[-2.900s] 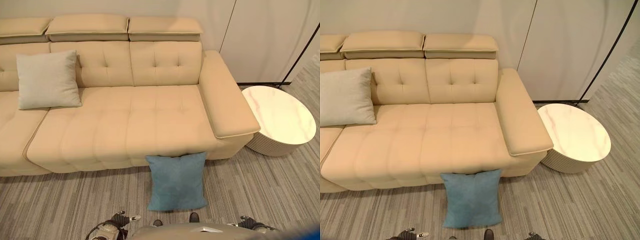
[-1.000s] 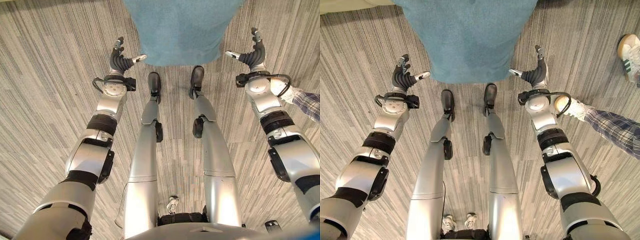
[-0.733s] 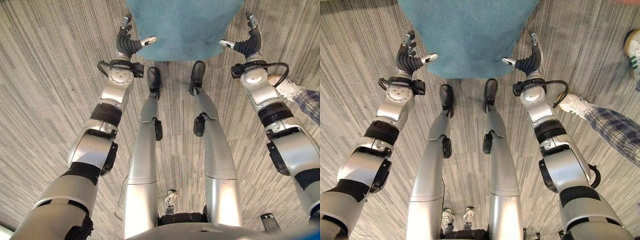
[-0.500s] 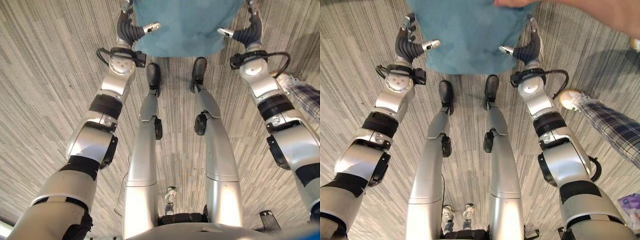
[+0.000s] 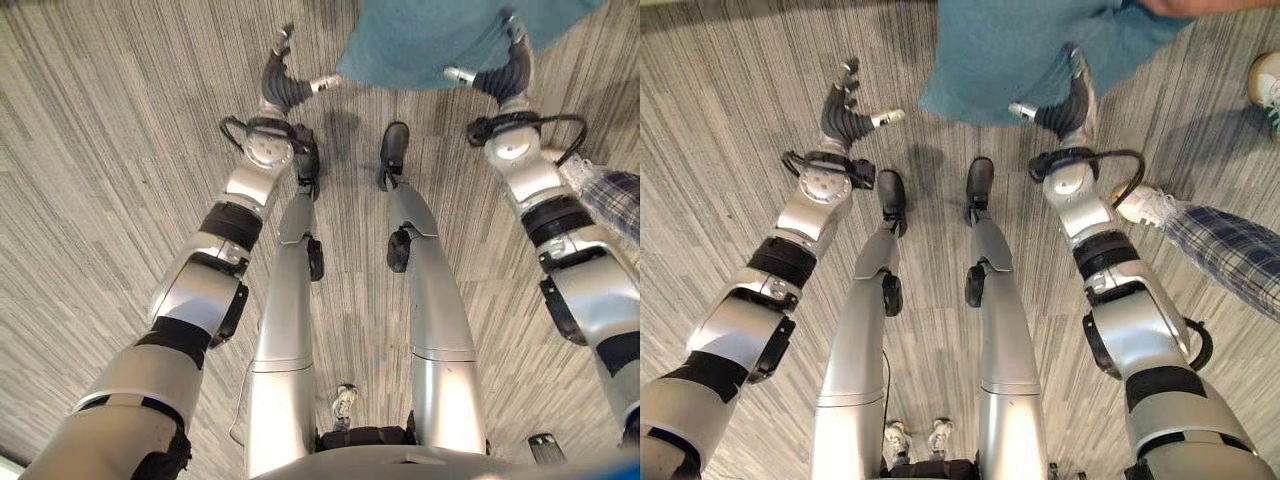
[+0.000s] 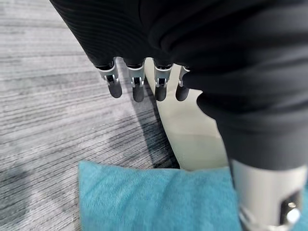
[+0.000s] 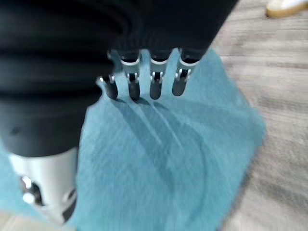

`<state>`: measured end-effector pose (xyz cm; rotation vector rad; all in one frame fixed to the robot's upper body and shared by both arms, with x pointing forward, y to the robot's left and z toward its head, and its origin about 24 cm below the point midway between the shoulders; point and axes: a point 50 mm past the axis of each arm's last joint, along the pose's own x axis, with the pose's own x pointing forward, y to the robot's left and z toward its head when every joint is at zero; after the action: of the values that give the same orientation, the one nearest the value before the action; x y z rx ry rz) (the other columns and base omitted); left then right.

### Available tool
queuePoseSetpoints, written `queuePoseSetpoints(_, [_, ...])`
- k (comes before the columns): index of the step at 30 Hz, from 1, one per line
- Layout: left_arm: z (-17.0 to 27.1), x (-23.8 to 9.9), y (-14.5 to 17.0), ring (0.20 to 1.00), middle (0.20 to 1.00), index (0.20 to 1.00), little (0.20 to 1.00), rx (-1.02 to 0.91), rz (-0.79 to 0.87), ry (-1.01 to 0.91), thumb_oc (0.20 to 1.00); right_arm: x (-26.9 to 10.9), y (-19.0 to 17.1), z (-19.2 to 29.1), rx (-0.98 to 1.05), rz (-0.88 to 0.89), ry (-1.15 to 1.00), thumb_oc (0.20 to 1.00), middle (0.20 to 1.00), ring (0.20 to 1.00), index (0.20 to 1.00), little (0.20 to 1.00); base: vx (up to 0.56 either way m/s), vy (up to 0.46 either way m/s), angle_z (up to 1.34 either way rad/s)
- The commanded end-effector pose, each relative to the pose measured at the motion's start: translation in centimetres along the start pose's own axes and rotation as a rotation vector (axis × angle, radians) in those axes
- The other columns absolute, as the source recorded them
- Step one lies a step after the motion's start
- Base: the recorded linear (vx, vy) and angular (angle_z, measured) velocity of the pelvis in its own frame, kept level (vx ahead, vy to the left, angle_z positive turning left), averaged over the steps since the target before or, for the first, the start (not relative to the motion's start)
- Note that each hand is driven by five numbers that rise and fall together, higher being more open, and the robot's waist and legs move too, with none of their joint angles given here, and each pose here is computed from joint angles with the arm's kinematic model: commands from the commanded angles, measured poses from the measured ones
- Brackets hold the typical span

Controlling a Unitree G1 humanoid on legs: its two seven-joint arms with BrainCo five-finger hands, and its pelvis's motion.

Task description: Pick up all the scattered cushions and arrange them neatly on the sofa.

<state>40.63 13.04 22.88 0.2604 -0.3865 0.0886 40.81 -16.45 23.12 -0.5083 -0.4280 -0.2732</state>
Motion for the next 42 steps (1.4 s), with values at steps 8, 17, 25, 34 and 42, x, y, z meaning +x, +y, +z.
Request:
queuePoseSetpoints(8, [-2.3,-1.5,0.3,1.000,1.000,1.000,1.000,-0.044,0.015,0.043,1.000,-1.3,1.3,-0.1,0.057,0.046,-0.029,1.000,1.000,1.000,1.000,1.000,-0.02,-0.014,0.01])
queuePoseSetpoints(17, [-9.2,-6.3,1.0,1.000,1.000,1.000,1.000,-0.060,-0.008,0.254,1.000,-6.9,0.7,-9.4,0.055,0.083,0.273,1.000,1.000,1.000,1.000,1.000,-0.02,-0.012,0.01])
queuePoseSetpoints(25, [-18.7,-15.8,2.4,1.000,1.000,1.000,1.000,-0.051,-0.017,0.648,1.000,-18.7,0.8,-19.5,0.021,0.191,0.744,1.000,1.000,1.000,1.000,1.000,0.02,-0.009,0.04])
queuePoseSetpoints(34, [-24.9,-28.3,2.6,1.000,1.000,1.000,1.000,-0.011,-0.064,1.081,1.000,-31.4,1.0,-24.0,-0.044,0.349,1.149,1.000,1.000,1.000,1.000,1.000,0.10,0.052,-0.04])
queuePoseSetpoints(42, [-26.6,-36.7,3.8,1.000,1.000,1.000,1.000,0.021,-0.056,1.375,1.000,-35.6,0.9,-24.6,-0.089,0.456,1.274,1.000,1.000,1.000,1.000,1.000,0.11,0.098,-0.30])
